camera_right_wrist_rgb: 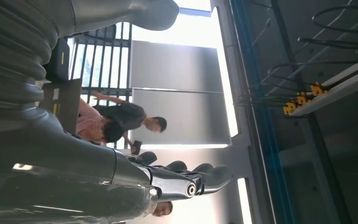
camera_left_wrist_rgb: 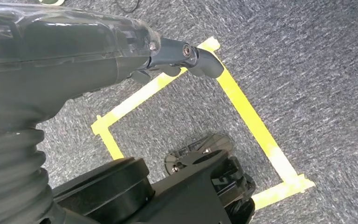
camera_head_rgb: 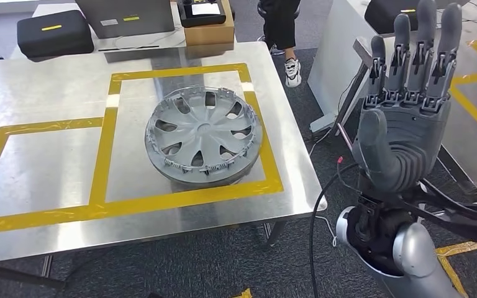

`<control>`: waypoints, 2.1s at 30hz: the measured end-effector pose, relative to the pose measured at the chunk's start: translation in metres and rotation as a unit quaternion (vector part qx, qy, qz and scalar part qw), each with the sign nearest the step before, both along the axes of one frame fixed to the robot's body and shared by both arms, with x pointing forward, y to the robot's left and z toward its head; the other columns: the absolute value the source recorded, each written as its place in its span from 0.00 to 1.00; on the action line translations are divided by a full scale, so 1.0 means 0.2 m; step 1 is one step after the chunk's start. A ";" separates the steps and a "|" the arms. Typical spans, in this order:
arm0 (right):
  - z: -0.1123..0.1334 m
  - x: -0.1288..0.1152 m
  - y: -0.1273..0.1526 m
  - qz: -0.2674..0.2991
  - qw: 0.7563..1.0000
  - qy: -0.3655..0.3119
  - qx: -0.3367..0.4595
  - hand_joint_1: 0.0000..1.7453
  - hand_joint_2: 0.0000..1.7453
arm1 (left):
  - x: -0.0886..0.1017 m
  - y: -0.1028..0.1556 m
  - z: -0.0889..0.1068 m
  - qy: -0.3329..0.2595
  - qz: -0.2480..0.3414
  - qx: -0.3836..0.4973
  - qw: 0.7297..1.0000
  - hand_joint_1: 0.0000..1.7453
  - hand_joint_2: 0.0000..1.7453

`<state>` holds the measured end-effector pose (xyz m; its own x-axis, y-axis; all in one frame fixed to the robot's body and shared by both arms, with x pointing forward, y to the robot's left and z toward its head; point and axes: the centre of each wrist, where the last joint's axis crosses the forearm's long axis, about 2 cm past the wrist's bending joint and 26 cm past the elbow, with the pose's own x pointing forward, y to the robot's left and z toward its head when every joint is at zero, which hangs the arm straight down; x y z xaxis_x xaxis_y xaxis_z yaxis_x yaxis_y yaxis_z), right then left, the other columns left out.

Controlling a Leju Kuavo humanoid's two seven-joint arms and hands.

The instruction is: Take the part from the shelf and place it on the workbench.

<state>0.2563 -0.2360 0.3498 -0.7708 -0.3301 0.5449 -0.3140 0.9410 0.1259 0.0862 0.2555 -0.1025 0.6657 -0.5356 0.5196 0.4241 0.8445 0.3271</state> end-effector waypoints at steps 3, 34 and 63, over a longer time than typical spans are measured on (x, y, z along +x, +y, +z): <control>-0.02 -0.05 0.00 0.012 1.000 -0.021 0.010 0.00 1.00 | 0.00 0.00 0.00 -0.005 0.011 -0.003 1.000 0.00 0.50; -0.45 -0.34 -0.02 0.065 0.995 0.070 0.042 0.00 1.00 | -0.03 0.22 -0.01 -0.005 0.148 0.018 0.989 0.00 0.00; -0.62 -0.28 0.00 0.045 0.984 0.169 0.038 0.00 1.00 | 0.06 0.20 0.01 0.011 0.110 0.017 0.994 0.00 0.00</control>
